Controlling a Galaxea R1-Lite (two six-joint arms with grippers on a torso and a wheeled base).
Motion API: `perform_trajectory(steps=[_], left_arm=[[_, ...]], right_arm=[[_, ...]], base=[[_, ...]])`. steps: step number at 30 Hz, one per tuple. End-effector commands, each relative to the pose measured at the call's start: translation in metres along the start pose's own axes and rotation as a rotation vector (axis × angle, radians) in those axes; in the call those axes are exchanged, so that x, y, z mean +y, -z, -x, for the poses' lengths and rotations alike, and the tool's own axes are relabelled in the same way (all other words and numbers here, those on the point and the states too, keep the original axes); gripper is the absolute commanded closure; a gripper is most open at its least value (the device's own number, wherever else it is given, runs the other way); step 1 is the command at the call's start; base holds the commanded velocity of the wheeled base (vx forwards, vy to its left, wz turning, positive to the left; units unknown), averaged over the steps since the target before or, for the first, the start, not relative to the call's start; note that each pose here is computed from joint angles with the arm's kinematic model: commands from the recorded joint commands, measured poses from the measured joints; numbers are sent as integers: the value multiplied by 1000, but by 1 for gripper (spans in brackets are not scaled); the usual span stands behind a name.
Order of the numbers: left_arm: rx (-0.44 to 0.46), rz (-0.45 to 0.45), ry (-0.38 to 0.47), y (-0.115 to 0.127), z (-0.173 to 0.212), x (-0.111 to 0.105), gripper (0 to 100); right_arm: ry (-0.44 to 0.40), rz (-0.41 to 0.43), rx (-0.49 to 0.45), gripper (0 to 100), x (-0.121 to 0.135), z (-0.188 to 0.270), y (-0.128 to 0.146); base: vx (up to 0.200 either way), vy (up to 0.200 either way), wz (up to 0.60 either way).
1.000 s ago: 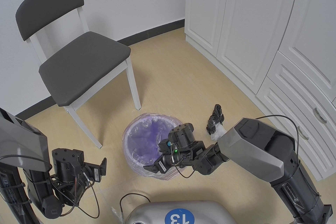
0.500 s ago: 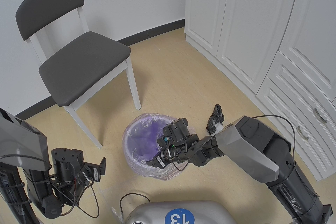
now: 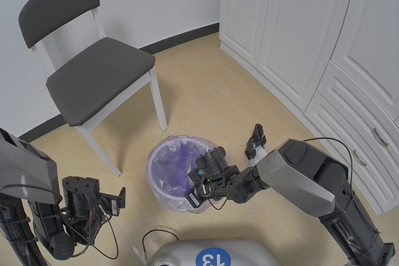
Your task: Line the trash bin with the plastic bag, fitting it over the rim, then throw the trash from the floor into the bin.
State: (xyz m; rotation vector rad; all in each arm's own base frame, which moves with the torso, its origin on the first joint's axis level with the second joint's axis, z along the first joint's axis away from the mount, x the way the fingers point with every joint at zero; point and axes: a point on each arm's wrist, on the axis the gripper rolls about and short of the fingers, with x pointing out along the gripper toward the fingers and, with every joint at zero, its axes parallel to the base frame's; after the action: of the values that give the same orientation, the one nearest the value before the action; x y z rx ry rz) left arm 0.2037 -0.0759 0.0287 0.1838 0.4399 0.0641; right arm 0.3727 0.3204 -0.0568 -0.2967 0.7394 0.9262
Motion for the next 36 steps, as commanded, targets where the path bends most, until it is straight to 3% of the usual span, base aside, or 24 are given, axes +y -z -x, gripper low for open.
perform_trajectory(steps=[1,5,13,16,22,29,36], left_arm=[[0,0,-2,1,3,1,0],[-8,4,-2,0,3,1,0],[-31,12,-2,-5,-3,-2,0],[-31,12,-7,-5,-11,-5,0],[-9,15,-32,0,-16,-3,0],[-12,21,-36,-1,-19,-4,0],[-16,93,-36,-2,-19,-3,0]], right_arm=[[-18,68,-17,100,15,18,-3],[-27,152,-30,100,26,20,10],[-21,173,-1,100,30,16,19],[7,168,5,100,21,17,9],[109,128,161,100,-6,28,8],[157,113,202,100,-19,29,-2],[225,51,221,100,-58,32,-12]], base=[[0,0,0],[0,0,0],[0,0,0],[0,0,0],[0,0,0],[0,0,0],[0,0,0]])
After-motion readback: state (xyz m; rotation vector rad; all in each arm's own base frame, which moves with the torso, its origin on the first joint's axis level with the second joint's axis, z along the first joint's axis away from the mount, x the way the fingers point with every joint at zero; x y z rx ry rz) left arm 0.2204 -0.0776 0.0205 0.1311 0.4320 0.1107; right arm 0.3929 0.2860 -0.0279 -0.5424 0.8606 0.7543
